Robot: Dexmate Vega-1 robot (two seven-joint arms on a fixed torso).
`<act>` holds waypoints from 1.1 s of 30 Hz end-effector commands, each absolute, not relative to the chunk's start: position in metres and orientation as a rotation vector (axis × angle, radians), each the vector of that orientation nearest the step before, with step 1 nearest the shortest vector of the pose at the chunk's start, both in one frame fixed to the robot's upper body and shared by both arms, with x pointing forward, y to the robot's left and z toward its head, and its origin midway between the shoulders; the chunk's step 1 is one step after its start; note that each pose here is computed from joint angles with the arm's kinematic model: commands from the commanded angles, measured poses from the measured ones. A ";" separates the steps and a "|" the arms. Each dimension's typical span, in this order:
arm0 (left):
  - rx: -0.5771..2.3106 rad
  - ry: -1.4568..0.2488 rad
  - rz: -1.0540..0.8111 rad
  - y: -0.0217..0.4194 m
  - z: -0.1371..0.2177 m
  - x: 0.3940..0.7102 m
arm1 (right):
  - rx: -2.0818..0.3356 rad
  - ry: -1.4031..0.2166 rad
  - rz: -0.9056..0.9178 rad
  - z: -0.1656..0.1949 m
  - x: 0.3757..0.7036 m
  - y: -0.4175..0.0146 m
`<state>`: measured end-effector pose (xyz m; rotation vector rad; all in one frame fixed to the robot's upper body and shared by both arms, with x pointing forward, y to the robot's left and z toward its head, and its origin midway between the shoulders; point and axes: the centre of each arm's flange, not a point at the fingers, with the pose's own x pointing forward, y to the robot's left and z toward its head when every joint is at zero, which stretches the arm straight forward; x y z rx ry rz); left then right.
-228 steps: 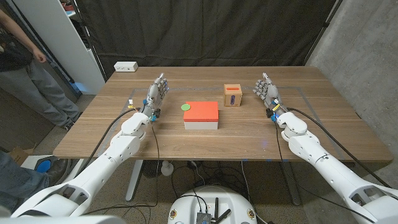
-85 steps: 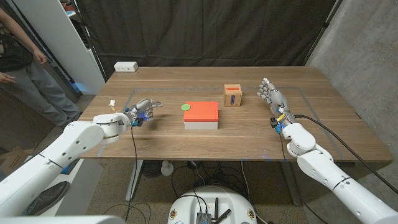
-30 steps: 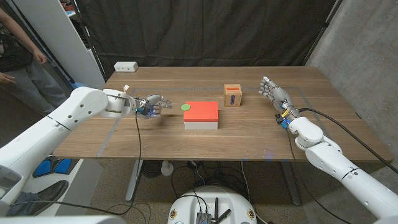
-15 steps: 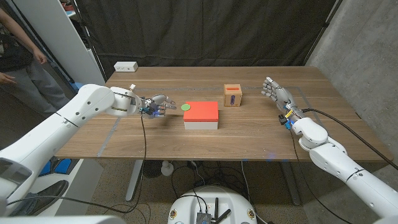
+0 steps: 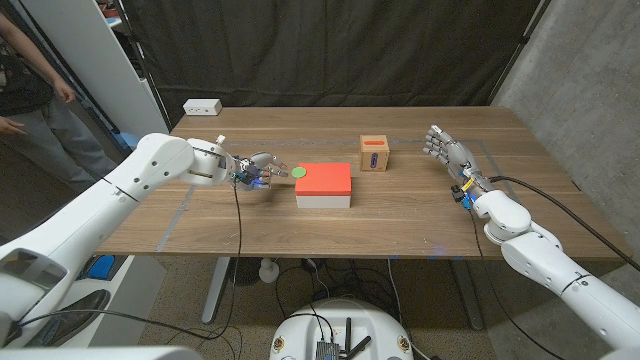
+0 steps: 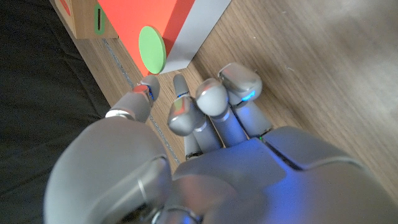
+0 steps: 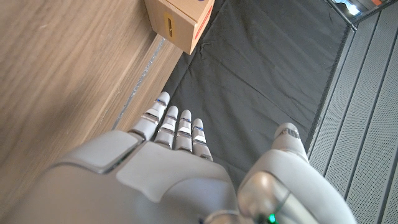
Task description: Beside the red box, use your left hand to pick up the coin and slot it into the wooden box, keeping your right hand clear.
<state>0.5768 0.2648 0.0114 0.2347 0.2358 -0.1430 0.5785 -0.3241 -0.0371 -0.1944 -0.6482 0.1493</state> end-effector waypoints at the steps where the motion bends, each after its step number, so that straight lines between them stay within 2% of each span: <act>1: 0.239 0.239 -0.168 0.258 0.009 0.583 | -0.201 -0.649 0.148 -0.037 0.577 -0.325; 33: 0.218 0.228 -0.187 0.251 0.003 0.583 | -0.210 -0.647 0.144 -0.038 0.574 -0.327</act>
